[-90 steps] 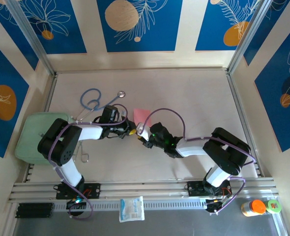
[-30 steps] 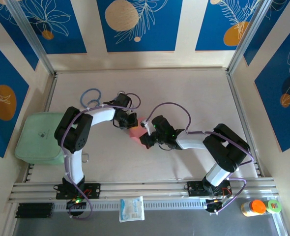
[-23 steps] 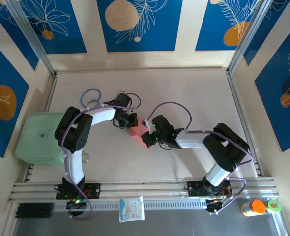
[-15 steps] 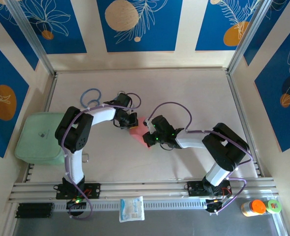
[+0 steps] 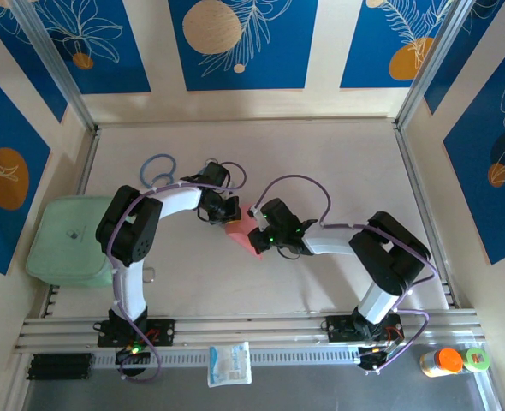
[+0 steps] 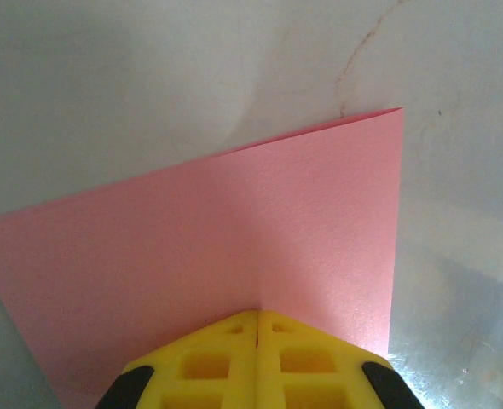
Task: Fold a paper plane with a square sheet of paper (pick it up from the middle)
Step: Third fold the triangle at the center of the table.
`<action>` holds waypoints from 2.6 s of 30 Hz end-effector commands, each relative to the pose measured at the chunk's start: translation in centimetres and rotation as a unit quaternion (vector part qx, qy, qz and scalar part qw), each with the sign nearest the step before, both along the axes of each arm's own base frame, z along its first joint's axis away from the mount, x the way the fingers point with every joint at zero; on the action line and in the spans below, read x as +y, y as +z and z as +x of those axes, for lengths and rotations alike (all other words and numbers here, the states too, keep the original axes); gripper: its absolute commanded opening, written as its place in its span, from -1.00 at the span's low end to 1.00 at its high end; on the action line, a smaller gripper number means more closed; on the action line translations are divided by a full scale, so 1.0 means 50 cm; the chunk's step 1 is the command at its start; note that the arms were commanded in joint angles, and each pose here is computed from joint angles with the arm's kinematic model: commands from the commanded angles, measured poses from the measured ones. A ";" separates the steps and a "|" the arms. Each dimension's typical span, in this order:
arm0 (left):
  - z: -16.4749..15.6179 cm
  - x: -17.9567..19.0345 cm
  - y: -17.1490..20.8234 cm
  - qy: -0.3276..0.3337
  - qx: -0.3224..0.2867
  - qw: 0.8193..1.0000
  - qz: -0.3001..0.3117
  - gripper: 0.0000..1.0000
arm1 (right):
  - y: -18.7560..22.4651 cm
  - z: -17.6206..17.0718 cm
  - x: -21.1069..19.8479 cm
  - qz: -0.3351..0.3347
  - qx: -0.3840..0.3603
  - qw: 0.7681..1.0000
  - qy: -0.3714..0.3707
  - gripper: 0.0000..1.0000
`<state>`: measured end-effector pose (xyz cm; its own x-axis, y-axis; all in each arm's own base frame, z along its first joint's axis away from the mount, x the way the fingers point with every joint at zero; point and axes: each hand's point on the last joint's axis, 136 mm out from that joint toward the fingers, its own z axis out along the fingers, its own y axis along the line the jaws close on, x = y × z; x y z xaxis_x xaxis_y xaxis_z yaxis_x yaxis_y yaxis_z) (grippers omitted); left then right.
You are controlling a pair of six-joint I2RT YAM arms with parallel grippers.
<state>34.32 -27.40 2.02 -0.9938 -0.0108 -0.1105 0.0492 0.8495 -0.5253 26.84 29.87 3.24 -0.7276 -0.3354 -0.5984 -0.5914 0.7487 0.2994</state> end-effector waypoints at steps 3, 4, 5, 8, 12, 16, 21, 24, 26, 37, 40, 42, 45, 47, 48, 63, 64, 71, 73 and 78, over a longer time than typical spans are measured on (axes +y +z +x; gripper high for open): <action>-0.036 0.009 -0.051 -0.014 0.037 0.999 0.030 -0.95 | -0.002 0.009 0.002 -0.013 -0.002 1.000 -0.001 -1.00; -0.036 0.008 -0.051 -0.014 0.036 0.999 0.029 -0.95 | -0.003 0.010 0.002 -0.014 -0.001 1.000 -0.002 -1.00; -0.037 0.007 -0.052 -0.016 0.037 0.999 0.029 -0.95 | -0.005 0.010 0.002 -0.017 -0.001 1.000 -0.003 -1.00; -0.037 0.007 -0.053 -0.016 0.038 0.999 0.029 -0.96 | -0.007 0.014 -0.001 -0.024 -0.002 1.000 -0.006 -1.00; -0.039 0.005 -0.054 -0.018 0.039 0.999 0.028 -0.96 | -0.008 0.017 0.001 -0.026 -0.004 1.000 -0.006 -1.00; -0.039 0.006 -0.054 -0.017 0.039 0.999 0.028 -0.96 | -0.010 0.018 -0.002 -0.030 -0.003 1.000 -0.008 -1.00; -0.040 0.004 -0.055 -0.017 0.039 0.999 0.028 -0.96 | -0.010 0.017 -0.002 -0.031 -0.005 0.999 -0.011 -1.00; -0.039 0.003 -0.053 -0.017 0.038 0.999 0.027 -0.96 | -0.013 0.016 -0.002 -0.033 -0.003 0.999 -0.011 -1.00; -0.040 0.003 -0.052 -0.017 0.038 0.999 0.027 -0.96 | -0.013 0.016 -0.002 -0.034 -0.002 0.999 -0.011 -1.00; -0.040 0.003 -0.054 -0.015 0.038 0.999 0.028 -0.95 | -0.021 0.015 -0.005 -0.040 0.002 0.999 -0.016 -1.00; -0.039 0.003 -0.054 -0.014 0.038 0.999 0.028 -0.96 | -0.022 0.015 -0.007 -0.042 0.003 0.999 -0.017 -1.00; -0.039 0.005 -0.054 -0.012 0.037 0.999 0.030 -0.96 | -0.022 0.016 -0.008 -0.043 0.003 0.999 -0.019 -1.00; -0.037 0.007 -0.054 -0.010 0.036 0.999 0.032 -0.95 | -0.023 0.016 -0.011 -0.045 0.003 0.999 -0.022 -1.00; -0.037 0.007 -0.055 -0.010 0.036 0.999 0.033 -0.95 | -0.019 0.017 -0.012 -0.045 0.002 0.999 -0.024 -1.00; -0.037 0.006 -0.055 -0.010 0.036 0.999 0.033 -0.96 | -0.016 0.017 -0.011 -0.044 0.001 0.999 -0.024 -1.00; -0.037 0.008 -0.056 -0.009 0.036 0.999 0.036 -0.95 | -0.009 0.018 -0.019 -0.048 -0.002 0.998 -0.032 -1.00; -0.035 0.008 -0.054 -0.008 0.036 0.999 0.035 -0.95 | -0.010 0.018 -0.019 -0.049 -0.002 0.998 -0.032 -1.00; -0.029 0.001 -0.034 -0.010 0.027 0.999 0.028 -0.95 | -0.029 0.015 -0.020 -0.055 0.010 0.998 -0.030 -1.00; -0.021 -0.004 -0.013 -0.010 0.017 1.000 0.020 -0.92 | -0.036 0.012 -0.021 -0.058 0.016 0.998 -0.030 -1.00; 0.008 -0.019 0.071 0.009 -0.023 1.000 -0.016 -0.69 | -0.049 0.006 -0.024 -0.060 0.029 0.997 -0.030 -1.00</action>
